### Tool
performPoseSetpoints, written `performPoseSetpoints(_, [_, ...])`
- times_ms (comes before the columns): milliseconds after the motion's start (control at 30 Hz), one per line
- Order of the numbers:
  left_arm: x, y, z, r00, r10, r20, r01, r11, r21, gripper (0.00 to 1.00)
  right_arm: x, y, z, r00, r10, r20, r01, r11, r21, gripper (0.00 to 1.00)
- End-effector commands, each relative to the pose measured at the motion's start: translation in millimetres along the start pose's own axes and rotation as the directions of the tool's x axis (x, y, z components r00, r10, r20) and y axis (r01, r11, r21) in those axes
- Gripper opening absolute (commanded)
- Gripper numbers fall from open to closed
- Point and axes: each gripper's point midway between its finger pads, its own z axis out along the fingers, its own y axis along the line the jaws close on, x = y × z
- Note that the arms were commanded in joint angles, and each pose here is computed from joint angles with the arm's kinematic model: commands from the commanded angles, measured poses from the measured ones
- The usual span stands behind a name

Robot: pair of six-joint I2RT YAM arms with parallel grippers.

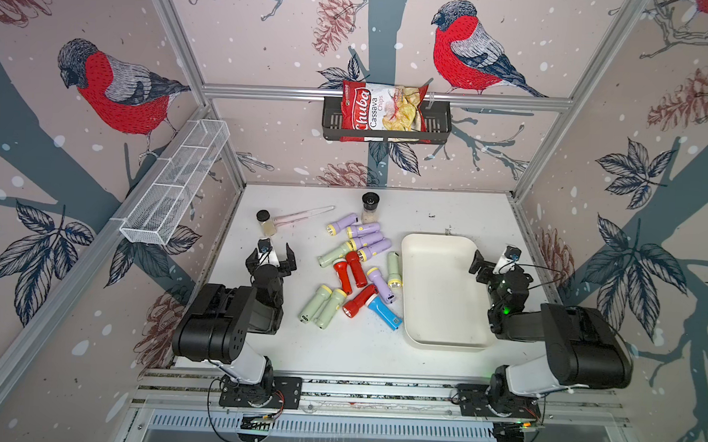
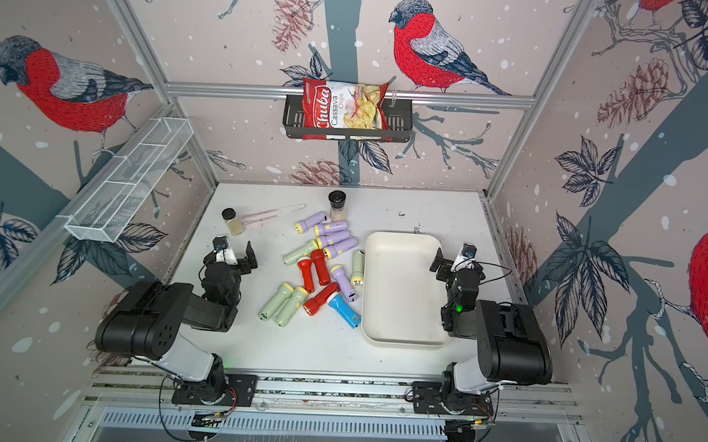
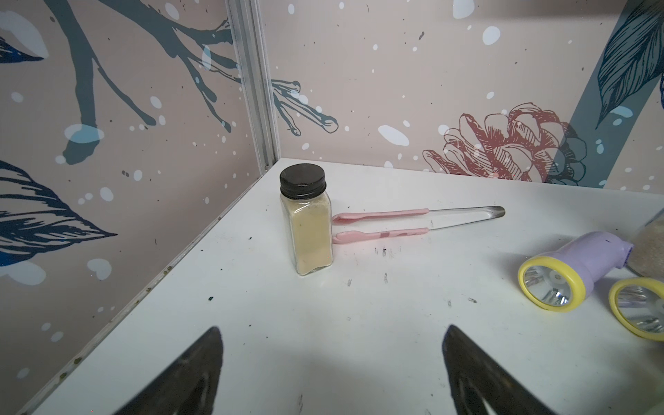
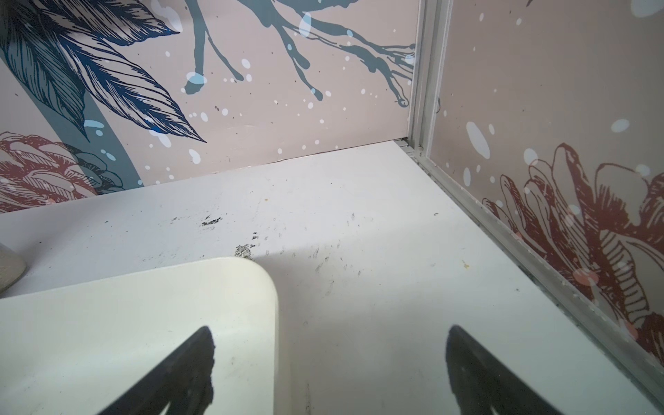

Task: Put the flashlights into the storage boxes
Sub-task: Move the storage box to the center of the board.

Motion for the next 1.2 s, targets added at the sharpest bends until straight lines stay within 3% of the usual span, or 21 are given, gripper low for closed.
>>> performPoseSetpoints(0, [-10.5, 0.1, -0.8, 0.999, -0.014, 0.042, 0.014, 1.0, 0.0, 0.93, -7.2, -3.9, 1.3, 1.0, 0.008, 0.019, -0.008, 1.0, 0.024, 1.0])
performPoseSetpoints(167, [-23.0, 1.2, -2.2, 0.999, -0.013, 0.043, 0.014, 1.0, -0.013, 0.92, -13.6, -5.2, 4.5, 1.0, 0.008, 0.01, -0.008, 0.999, 0.042, 1.0])
performPoseSetpoints(333, [-53.5, -20.2, -0.7, 0.999, 0.042, 0.028, -0.042, 0.999, 0.017, 0.89, -38.0, 2.7, 19.8, 0.992, 0.008, -0.126, 0.0, 0.998, 0.06, 1.0])
performPoseSetpoints(433, [-77.1, -52.2, -4.6, 1.0, 0.001, 0.021, -0.004, 0.99, 0.142, 0.86, -58.7, 24.2, 20.0, 0.979, -0.015, -0.204, 0.019, 1.0, 0.017, 1.0])
performPoseSetpoints(633, [-93.0, -128.1, -30.3, 0.99, -0.099, -0.098, 0.132, 0.897, 0.422, 0.77, -73.4, 97.4, -13.6, 0.938, -0.162, -0.305, 0.141, 0.986, -0.092, 1.0])
performPoseSetpoints(700, [-85.5, -144.5, -39.8, 0.986, -0.085, -0.141, 0.141, 0.879, 0.456, 0.77, -64.2, 120.1, -28.3, 0.919, -0.17, -0.355, 0.13, 0.982, -0.134, 1.0])
performPoseSetpoints(933, [-55.7, -157.2, -52.5, 0.967, -0.084, -0.241, 0.194, 0.855, 0.48, 0.76, -2.9, 164.2, -61.4, 0.837, -0.025, -0.547, -0.116, 0.968, -0.221, 1.0])
performPoseSetpoints(1167, [-46.6, -157.7, -49.9, 0.962, -0.081, -0.26, 0.2, 0.858, 0.473, 0.76, 34.1, 144.8, -32.3, 0.776, 0.022, -0.63, -0.142, 0.98, -0.14, 1.0])
